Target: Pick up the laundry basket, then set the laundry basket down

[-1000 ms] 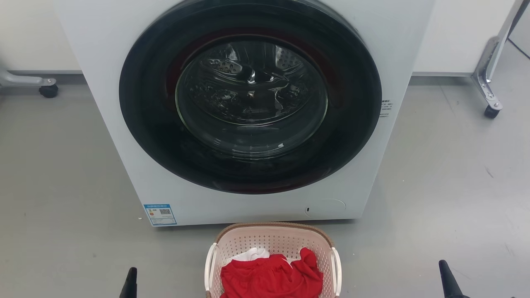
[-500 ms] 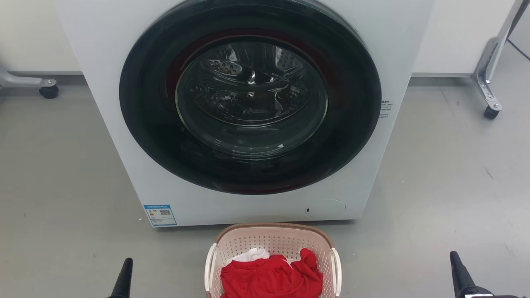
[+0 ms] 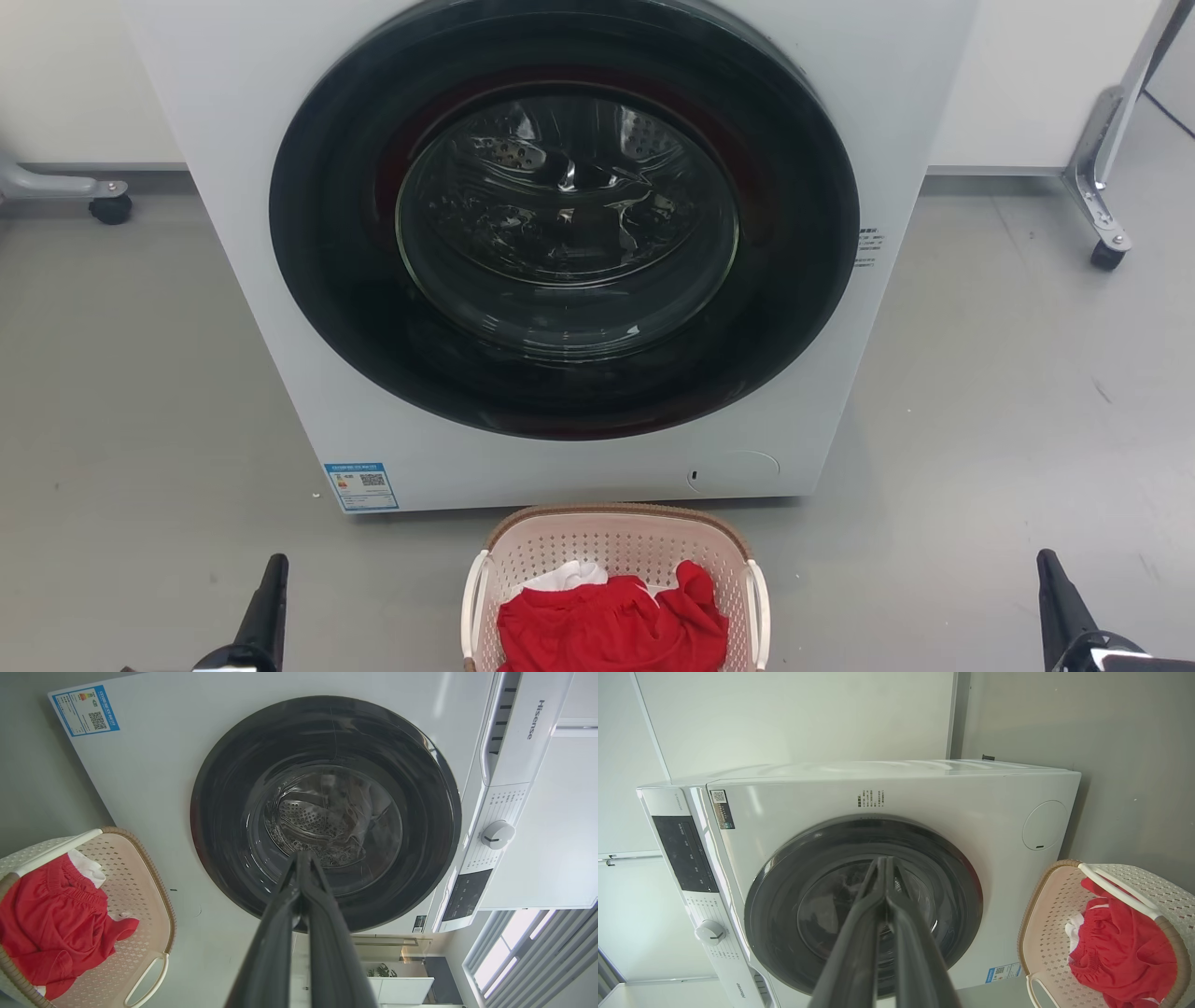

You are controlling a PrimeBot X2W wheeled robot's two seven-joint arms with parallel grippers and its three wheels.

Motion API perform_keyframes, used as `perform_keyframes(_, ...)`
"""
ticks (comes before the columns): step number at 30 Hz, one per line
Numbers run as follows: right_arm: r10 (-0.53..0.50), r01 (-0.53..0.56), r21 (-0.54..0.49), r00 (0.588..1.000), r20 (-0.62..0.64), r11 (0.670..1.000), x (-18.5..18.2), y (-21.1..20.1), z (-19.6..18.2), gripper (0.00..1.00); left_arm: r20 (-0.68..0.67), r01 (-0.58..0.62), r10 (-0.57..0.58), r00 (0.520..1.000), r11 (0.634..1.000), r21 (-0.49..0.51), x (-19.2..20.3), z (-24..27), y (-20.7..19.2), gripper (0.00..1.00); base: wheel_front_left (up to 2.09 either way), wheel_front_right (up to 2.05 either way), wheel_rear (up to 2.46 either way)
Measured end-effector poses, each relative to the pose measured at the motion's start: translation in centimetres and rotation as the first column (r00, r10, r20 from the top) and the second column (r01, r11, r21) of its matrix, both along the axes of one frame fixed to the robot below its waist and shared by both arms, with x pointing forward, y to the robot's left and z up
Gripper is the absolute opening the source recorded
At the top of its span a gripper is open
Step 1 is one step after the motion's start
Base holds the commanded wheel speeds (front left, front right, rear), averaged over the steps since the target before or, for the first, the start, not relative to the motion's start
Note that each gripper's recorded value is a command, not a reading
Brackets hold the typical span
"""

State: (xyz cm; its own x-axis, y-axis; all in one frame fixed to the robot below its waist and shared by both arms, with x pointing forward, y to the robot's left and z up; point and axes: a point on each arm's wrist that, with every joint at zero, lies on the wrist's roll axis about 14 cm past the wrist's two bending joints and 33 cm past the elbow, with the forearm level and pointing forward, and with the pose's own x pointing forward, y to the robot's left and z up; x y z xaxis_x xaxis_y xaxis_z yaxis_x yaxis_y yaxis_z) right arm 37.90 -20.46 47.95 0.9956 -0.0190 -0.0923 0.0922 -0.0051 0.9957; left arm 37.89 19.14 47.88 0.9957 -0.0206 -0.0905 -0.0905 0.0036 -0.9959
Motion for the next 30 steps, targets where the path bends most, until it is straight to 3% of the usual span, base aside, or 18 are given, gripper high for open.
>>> perform_keyframes(30,0.000,0.000,0.001,1.000,0.008,1.000,0.17,0.01,0.24,0.00,0.001,-0.001,0.001,1.000,1.000,-0.005,0.02,0.03,0.01,0.00,0.00,0.00,0.00)
